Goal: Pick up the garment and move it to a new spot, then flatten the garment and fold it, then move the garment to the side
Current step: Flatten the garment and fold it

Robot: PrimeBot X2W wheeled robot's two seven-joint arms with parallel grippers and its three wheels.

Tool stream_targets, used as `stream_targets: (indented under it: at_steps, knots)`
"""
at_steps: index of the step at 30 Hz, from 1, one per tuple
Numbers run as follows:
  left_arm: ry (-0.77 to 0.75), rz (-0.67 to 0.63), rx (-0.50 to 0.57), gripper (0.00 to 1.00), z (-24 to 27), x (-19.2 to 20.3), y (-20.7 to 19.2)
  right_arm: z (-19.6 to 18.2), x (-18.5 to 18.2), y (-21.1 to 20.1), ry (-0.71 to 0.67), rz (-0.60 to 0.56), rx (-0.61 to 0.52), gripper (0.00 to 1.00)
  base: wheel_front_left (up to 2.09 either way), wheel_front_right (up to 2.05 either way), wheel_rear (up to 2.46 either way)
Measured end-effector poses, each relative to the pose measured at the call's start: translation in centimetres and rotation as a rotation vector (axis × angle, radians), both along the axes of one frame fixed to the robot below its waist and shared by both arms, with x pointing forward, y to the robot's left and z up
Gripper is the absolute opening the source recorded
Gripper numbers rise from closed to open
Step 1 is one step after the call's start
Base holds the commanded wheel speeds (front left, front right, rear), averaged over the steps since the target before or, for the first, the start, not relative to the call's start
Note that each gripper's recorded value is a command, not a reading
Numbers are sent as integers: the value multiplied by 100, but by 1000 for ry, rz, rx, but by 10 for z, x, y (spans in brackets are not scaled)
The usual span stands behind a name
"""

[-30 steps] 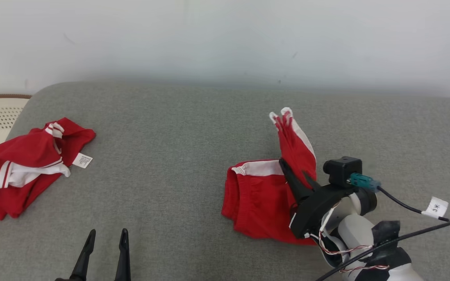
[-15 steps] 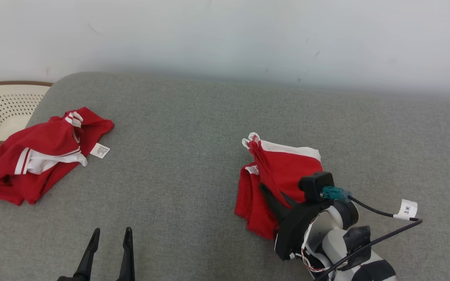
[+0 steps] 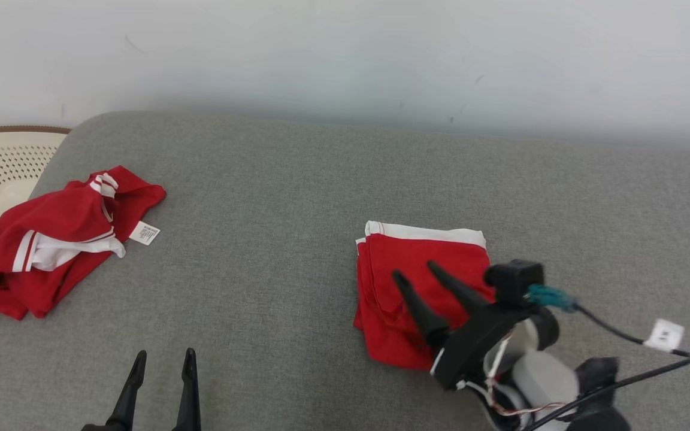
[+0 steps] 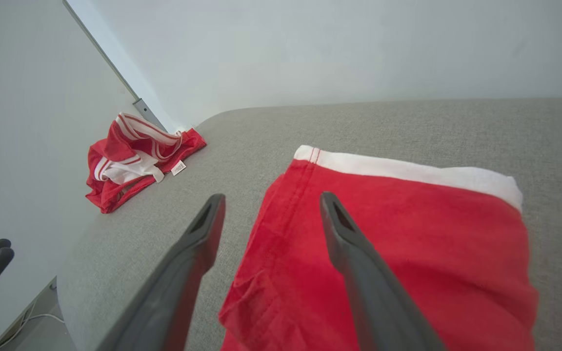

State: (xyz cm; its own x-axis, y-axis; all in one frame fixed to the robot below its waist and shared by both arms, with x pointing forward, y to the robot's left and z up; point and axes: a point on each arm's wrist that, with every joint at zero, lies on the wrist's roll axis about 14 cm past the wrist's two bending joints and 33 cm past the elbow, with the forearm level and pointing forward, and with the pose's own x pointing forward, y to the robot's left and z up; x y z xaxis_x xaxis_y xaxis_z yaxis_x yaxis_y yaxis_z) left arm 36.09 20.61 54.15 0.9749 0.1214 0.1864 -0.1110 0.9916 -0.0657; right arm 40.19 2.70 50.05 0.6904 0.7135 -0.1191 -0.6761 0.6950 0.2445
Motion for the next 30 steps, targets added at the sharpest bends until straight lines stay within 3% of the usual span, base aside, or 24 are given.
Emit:
stream_targets:
  at_steps: [9,14,23,30]
  knots:
    - [-11,-9,3,100,4,3,-5,28,32,-66,-103,-177,7,100,0,0,0]
    - [-7,-11,4,100,2,3,-4,16,37,-89,-96,-242,-42,100,0,0,0]
    - [2,-7,5,100,-1,4,-3,-25,42,-108,28,-304,-113,100,0,0,0]
    - [12,-1,6,100,-4,5,-1,-35,50,-91,54,-278,-116,100,0,0,0]
